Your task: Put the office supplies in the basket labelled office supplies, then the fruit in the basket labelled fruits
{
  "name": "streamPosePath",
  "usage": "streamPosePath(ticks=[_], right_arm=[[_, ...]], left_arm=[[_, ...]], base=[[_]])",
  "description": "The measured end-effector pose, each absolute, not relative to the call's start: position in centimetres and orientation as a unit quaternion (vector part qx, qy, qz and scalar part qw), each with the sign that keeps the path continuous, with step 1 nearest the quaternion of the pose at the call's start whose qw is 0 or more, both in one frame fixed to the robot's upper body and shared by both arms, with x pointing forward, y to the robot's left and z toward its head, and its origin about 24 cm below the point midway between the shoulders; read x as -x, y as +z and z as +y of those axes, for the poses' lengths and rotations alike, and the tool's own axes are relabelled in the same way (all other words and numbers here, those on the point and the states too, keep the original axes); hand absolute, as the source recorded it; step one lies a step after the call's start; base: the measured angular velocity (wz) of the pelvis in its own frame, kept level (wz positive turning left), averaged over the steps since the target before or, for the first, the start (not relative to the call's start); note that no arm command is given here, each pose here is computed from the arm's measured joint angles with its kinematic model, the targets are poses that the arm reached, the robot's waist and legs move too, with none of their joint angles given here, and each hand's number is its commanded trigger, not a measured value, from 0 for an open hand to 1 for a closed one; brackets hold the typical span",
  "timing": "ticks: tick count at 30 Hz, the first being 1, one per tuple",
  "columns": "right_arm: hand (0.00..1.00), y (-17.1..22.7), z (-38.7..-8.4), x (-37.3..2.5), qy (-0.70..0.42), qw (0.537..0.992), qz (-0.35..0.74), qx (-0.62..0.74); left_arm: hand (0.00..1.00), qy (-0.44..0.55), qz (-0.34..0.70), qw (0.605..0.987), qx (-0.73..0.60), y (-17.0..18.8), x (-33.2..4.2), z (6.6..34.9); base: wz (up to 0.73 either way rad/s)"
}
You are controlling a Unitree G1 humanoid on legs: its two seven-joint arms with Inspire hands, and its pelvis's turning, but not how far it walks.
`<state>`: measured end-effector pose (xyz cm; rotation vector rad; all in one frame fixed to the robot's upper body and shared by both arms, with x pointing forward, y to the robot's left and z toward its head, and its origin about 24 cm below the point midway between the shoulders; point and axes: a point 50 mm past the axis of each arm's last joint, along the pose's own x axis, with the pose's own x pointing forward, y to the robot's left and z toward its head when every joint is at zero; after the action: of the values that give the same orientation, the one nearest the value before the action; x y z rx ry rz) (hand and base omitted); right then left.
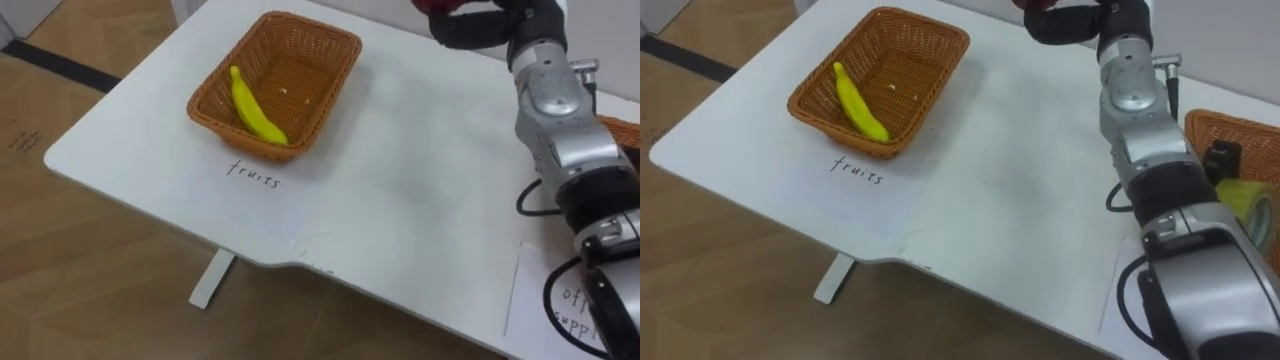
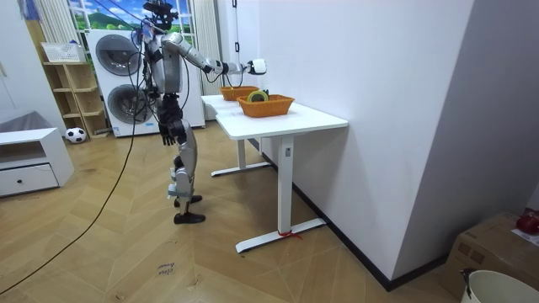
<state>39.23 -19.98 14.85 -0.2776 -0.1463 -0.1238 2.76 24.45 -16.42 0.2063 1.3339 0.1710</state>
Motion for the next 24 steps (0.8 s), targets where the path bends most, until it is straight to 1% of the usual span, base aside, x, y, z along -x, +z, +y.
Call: streamPosePath(ticks=[6, 12, 18, 24], right_arm=[[1.00, 16.0, -19.2, -39.2, -0.055, 0.983, -0.095, 0.149], [1.00, 16.2, -18.4, -39.1, -0.047, 0.982, -0.097, 0.156], [1.00, 17.6, -17.1, -38.9, -0.027, 0.978, -0.127, 0.162], [1.00, 17.2, -16.3, -38.9, -0.012, 0.976, -0.117, 0.182]], left_arm=[[0.00, 0.089, 0.632, 0.765, -0.092, -16.5, -2.1, 24.6], [0.00, 0.088, 0.645, 0.752, -0.099, -16.5, -1.6, 24.7], [0.00, 0.087, 0.650, 0.748, -0.105, -16.5, -1.3, 24.7], [0.00, 0.101, 0.645, 0.751, -0.099, -16.4, -1.7, 25.0]], base=[[0.05], [0.08], [0.07], [0.00]])
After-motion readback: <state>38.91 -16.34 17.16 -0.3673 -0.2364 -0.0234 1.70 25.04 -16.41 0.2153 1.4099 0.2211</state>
